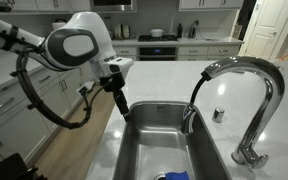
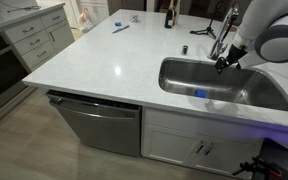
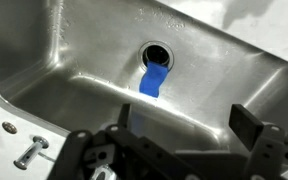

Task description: Detach the faucet head from the faucet

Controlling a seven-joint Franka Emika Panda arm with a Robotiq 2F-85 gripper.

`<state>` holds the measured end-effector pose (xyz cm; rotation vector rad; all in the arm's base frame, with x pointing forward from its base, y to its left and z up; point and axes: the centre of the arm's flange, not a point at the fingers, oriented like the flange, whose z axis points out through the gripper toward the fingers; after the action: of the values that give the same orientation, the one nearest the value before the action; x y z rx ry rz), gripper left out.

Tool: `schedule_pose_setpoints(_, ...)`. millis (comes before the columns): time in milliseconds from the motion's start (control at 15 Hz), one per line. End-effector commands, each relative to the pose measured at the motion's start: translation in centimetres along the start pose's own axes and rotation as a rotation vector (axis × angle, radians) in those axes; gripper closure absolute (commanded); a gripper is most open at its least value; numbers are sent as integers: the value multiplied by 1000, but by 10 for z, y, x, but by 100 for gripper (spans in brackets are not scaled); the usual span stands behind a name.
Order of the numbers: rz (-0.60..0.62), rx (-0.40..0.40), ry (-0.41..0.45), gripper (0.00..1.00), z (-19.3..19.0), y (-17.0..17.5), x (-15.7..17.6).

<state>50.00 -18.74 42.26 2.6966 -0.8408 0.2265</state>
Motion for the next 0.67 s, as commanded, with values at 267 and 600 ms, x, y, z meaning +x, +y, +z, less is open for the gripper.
schedule_pose_setpoints(267,-30,71,-116,0,-66,14,-52)
schedule_pose_setpoints(600,-49,73,-7,0,-102,12,-82)
